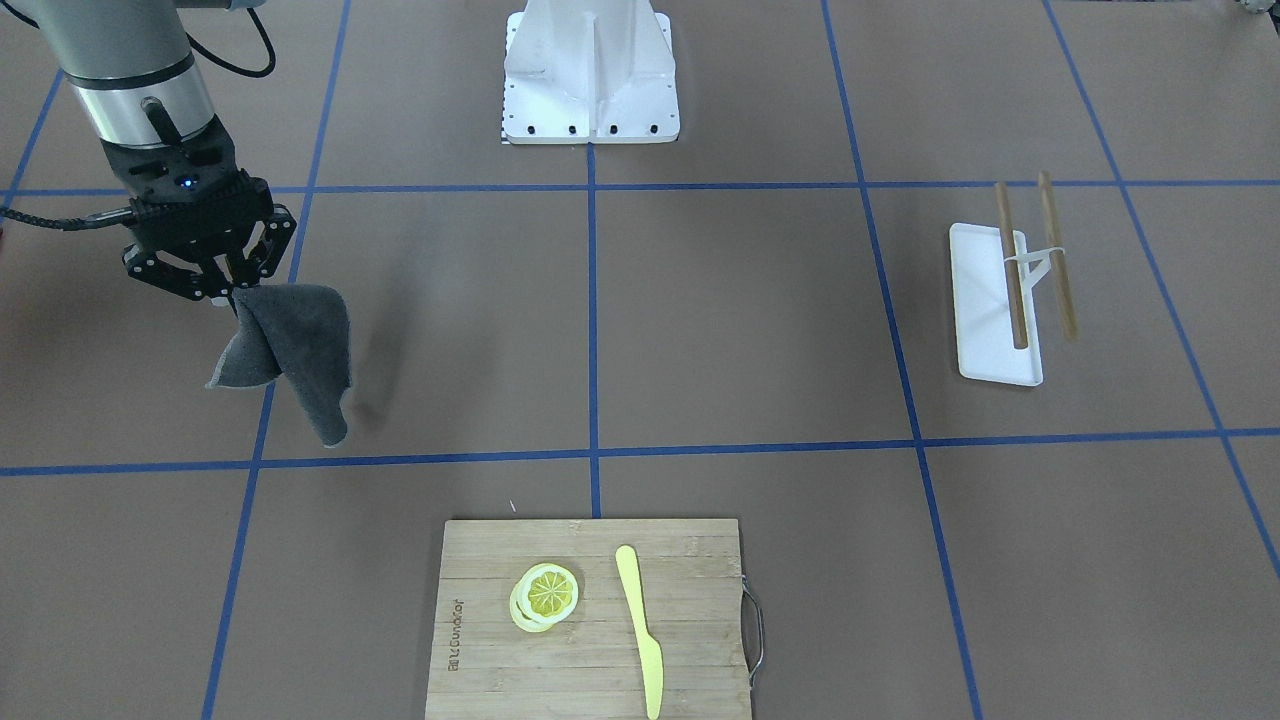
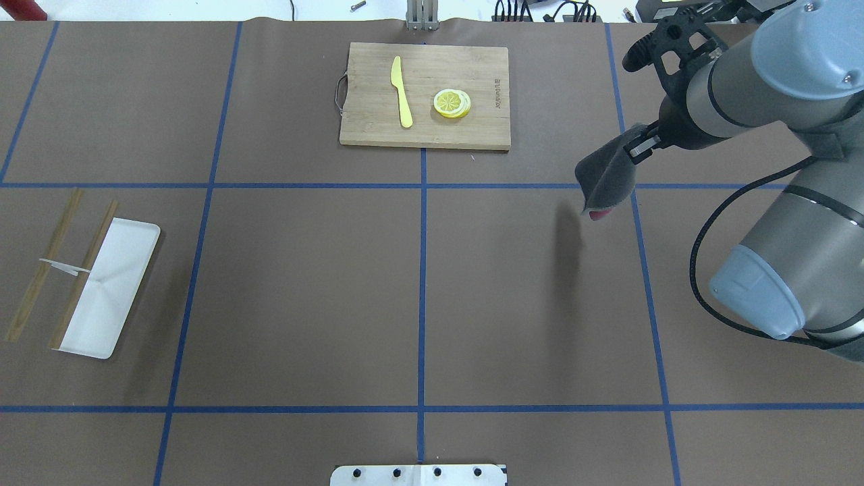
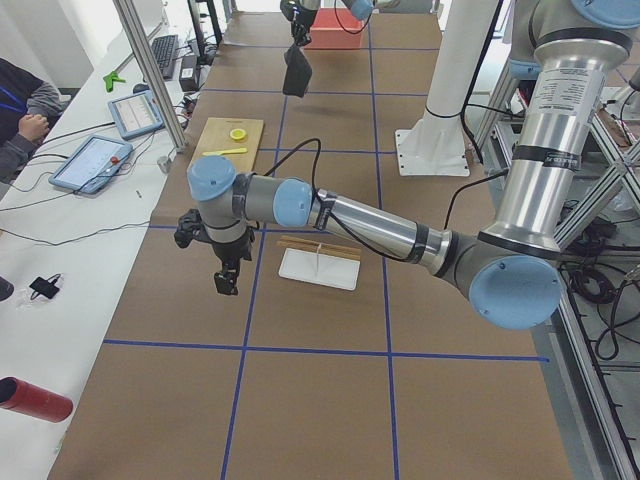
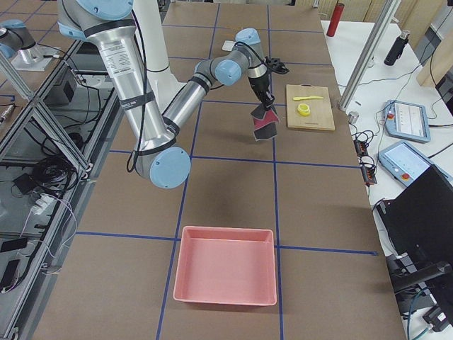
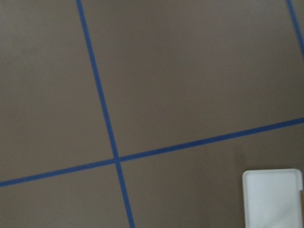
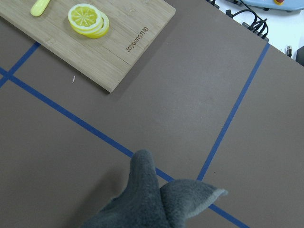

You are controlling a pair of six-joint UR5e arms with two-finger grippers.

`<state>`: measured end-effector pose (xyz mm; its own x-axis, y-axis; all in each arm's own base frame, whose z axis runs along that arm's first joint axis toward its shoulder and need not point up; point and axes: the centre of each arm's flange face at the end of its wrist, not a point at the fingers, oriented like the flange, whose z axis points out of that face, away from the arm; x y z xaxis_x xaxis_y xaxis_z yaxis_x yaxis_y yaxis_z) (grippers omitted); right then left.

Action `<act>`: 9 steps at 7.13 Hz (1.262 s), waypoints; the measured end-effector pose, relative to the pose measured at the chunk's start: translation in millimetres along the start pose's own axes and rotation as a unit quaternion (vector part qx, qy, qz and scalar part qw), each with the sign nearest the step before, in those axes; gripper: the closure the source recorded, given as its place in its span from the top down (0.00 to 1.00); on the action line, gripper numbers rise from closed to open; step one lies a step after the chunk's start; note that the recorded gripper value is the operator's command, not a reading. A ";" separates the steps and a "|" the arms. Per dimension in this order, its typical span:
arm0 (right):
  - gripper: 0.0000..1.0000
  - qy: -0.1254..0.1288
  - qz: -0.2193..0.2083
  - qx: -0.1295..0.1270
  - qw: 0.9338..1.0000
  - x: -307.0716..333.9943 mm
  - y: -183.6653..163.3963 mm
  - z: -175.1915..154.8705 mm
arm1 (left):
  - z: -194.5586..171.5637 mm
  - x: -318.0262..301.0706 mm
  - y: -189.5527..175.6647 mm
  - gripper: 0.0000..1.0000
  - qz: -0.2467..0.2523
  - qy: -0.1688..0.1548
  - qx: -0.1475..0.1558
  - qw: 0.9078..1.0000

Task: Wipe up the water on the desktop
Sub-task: 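Lower the cloth and wipe it across the table toward the robot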

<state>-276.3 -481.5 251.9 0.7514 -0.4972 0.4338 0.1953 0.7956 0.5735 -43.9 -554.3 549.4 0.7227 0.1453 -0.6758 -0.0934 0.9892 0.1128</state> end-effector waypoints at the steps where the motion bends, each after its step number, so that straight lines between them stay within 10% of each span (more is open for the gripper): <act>1: 0.00 -0.001 -0.001 -0.001 1.000 -2.6 0.7 1.2 | 16.0 -23.3 25.0 0.98 -0.035 -0.001 -0.011 0.999; 4: 0.00 -0.013 0.012 -0.027 0.999 -30.7 14.4 13.3 | 37.9 -43.5 98.8 0.98 -0.089 0.000 -0.017 0.996; 9: 0.00 0.063 -0.009 -0.218 0.974 -72.6 110.7 24.8 | 42.1 -45.1 107.9 0.98 -0.090 0.000 -0.018 0.996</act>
<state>-324.9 -366.0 301.1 0.8114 -0.4879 0.3218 0.4375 0.8721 0.2191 -57.8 -454.8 622.7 0.7299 -0.0352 -0.6826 0.0139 0.9992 -0.0367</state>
